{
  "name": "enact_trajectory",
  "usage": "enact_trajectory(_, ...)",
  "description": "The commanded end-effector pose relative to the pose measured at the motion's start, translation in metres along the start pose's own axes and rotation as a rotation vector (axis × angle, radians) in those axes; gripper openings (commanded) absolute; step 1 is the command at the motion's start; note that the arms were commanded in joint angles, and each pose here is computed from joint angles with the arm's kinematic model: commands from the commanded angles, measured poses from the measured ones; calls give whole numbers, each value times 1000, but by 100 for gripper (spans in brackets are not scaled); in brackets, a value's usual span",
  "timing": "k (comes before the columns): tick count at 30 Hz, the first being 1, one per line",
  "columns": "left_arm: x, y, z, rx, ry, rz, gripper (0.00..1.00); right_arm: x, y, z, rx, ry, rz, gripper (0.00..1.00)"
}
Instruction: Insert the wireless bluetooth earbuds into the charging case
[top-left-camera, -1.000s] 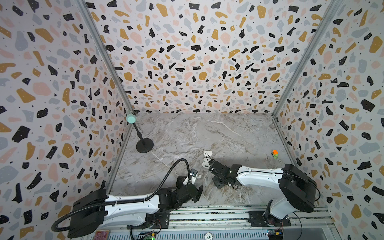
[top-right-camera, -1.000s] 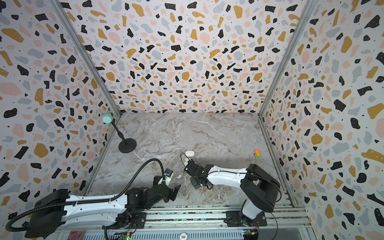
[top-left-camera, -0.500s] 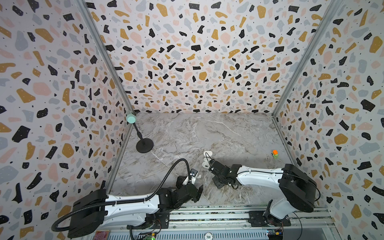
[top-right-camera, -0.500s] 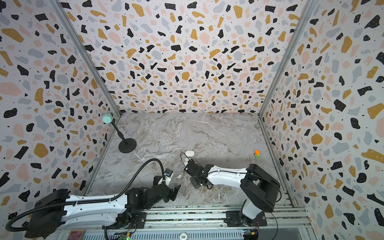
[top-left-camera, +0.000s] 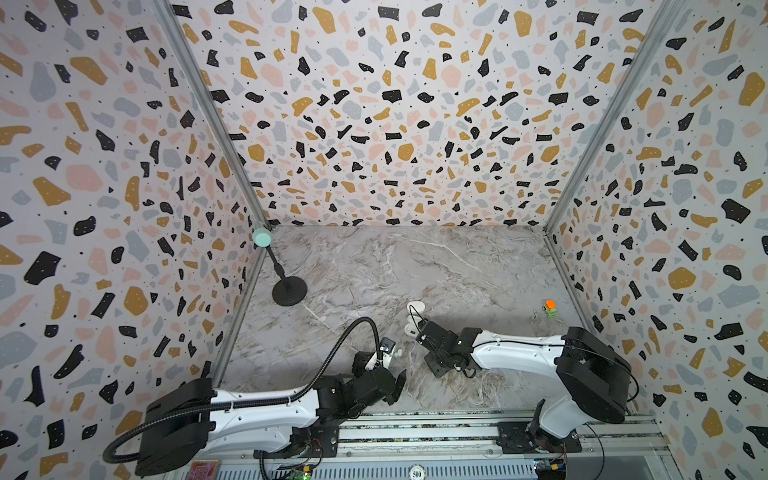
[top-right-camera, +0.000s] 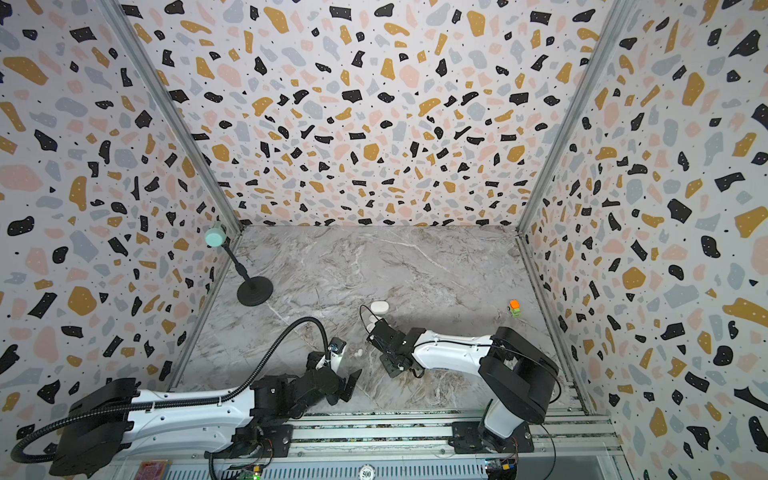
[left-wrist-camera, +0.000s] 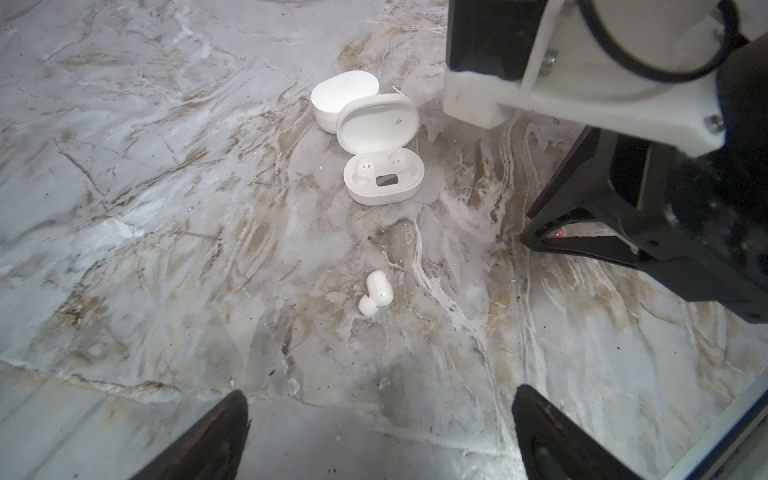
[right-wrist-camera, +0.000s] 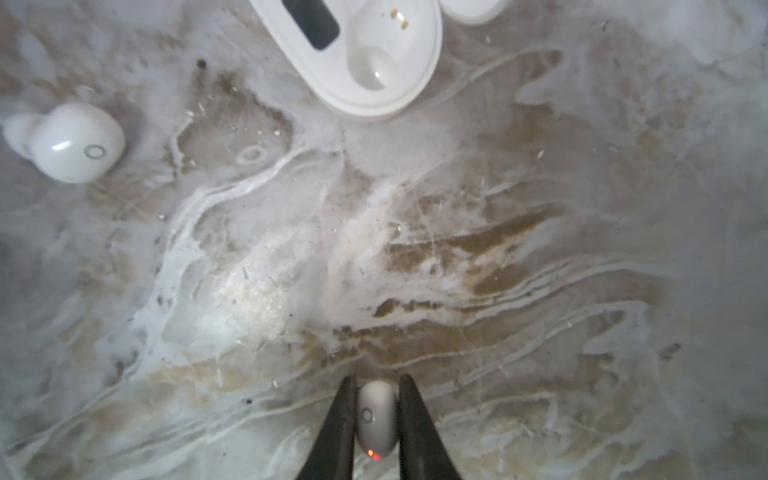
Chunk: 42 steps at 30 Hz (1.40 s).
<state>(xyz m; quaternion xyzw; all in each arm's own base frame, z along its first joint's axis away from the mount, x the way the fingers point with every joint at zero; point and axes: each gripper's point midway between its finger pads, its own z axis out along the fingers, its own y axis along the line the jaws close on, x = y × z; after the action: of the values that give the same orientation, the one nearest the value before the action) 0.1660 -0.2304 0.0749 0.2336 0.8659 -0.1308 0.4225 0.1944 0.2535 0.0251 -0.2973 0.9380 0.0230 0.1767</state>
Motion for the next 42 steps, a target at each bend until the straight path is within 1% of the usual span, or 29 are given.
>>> enact_trajectory(1, 0, 1, 1, -12, -5, 5, 100, -3, -2, -3, 17, 13, -12, 20)
enact_trajectory(22, 0, 0, 1, -11, -1, 7, 100, 1, -2, 6, 30, 44, -22, 25)
enact_trajectory(42, 1, 0, 2, -13, 1, 8, 100, 13, -5, 7, 34, 69, -22, 22)
